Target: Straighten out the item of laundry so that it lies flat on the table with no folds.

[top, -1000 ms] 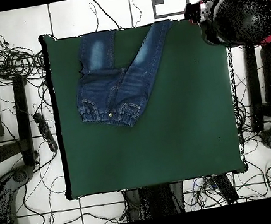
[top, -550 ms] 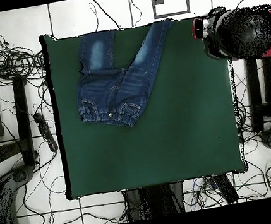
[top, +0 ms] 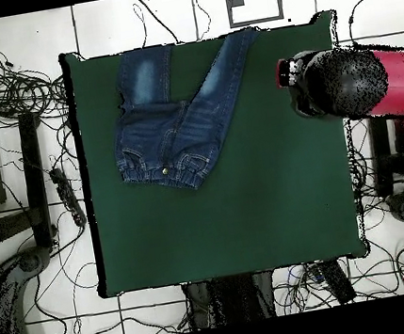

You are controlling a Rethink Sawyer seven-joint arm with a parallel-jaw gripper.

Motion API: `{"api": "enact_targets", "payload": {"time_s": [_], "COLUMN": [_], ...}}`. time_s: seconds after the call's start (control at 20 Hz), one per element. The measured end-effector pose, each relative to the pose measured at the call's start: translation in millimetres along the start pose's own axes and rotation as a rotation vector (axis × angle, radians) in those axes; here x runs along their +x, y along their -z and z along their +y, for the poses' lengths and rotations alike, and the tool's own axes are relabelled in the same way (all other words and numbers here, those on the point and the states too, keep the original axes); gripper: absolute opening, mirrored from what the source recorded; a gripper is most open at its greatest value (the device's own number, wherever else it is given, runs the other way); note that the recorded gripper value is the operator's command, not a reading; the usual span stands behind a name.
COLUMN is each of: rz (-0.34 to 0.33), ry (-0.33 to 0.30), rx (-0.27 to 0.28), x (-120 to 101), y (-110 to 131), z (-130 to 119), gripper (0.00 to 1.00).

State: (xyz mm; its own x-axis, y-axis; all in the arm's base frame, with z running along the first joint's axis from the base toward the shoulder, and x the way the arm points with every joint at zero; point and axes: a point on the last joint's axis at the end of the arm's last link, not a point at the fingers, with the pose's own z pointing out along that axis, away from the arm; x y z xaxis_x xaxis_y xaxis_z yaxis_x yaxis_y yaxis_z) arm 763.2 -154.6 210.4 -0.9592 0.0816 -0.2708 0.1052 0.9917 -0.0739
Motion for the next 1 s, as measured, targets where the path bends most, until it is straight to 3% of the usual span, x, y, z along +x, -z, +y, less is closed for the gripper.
{"api": "enact_targets", "payload": {"time_s": [0.7, 1.0], "rz": [-0.015, -0.008], "ry": [-0.130, -0.180], "rx": [-0.017, -0.014], "x": [45.5, 62.4], "y": [-14.4, -19.2], "z": [65.3, 81.5], "gripper": [1.00, 1.00]}}
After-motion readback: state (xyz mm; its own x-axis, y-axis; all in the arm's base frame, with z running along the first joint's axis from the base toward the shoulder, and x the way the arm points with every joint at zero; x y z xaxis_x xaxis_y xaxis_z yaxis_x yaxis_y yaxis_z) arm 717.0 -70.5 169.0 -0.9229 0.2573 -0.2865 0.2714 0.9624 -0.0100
